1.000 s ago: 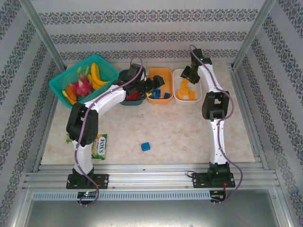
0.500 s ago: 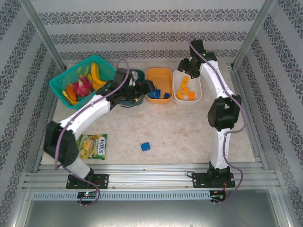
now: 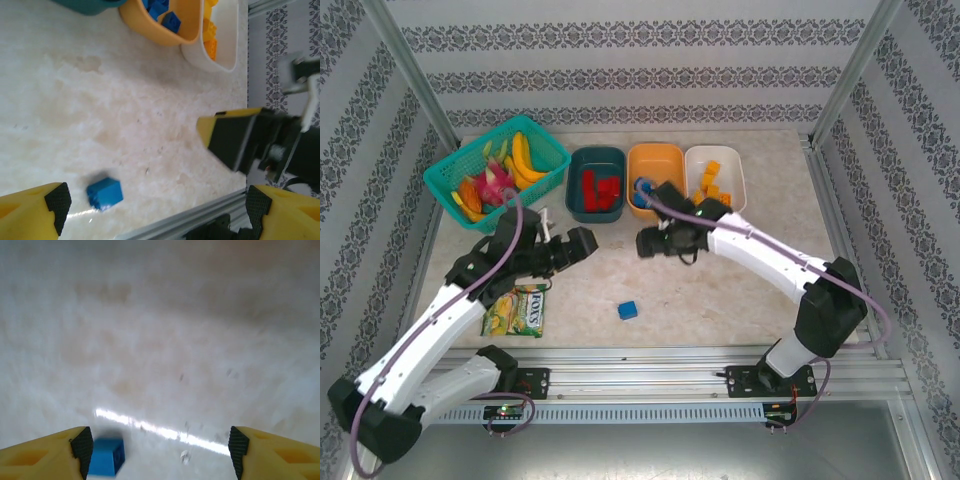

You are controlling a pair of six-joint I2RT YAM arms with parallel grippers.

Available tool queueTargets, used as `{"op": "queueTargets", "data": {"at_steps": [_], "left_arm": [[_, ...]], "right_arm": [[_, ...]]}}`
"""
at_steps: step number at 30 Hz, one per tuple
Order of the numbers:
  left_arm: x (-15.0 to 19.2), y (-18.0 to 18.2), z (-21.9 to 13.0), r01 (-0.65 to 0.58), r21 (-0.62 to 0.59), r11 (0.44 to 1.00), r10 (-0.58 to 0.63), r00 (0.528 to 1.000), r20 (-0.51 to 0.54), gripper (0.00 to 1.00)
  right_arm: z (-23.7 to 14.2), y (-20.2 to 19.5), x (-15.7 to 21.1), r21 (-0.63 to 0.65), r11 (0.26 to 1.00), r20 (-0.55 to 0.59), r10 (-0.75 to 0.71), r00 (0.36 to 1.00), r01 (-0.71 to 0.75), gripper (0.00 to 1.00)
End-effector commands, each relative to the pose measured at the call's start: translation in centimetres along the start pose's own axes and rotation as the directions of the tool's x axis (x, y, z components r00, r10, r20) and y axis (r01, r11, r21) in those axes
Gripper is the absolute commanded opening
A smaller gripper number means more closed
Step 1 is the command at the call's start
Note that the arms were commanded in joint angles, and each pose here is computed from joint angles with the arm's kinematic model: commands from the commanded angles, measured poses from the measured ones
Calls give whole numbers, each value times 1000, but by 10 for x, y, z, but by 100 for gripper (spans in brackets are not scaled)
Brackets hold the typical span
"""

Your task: Sort the legos into containers by color

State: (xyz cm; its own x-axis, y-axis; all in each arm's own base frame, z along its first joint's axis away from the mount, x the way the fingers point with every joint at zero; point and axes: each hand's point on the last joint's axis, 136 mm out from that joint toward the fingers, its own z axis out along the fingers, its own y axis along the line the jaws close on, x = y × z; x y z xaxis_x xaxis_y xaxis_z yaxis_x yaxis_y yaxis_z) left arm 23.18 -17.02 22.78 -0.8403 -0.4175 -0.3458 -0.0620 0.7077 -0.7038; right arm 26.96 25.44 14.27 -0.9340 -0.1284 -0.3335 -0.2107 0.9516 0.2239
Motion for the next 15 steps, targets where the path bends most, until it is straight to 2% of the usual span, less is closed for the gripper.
{"op": "queueTargets", "data": {"at_steps": [1, 7, 15], "left_arm": [[33, 33, -12, 32, -78, 996, -37, 997, -63, 93], [63, 61, -32, 62, -95, 994, -70, 994, -84, 93], [82, 74, -39, 93, -89, 992, -103, 989, -107, 93]], "right_arm": [[8, 16, 37, 6, 1000, -32, -24, 999, 24, 76], [43, 48, 91, -6, 996, -142, -94, 985, 94, 80], [76, 71, 110, 28, 993, -189, -105, 976, 112, 80]]}}
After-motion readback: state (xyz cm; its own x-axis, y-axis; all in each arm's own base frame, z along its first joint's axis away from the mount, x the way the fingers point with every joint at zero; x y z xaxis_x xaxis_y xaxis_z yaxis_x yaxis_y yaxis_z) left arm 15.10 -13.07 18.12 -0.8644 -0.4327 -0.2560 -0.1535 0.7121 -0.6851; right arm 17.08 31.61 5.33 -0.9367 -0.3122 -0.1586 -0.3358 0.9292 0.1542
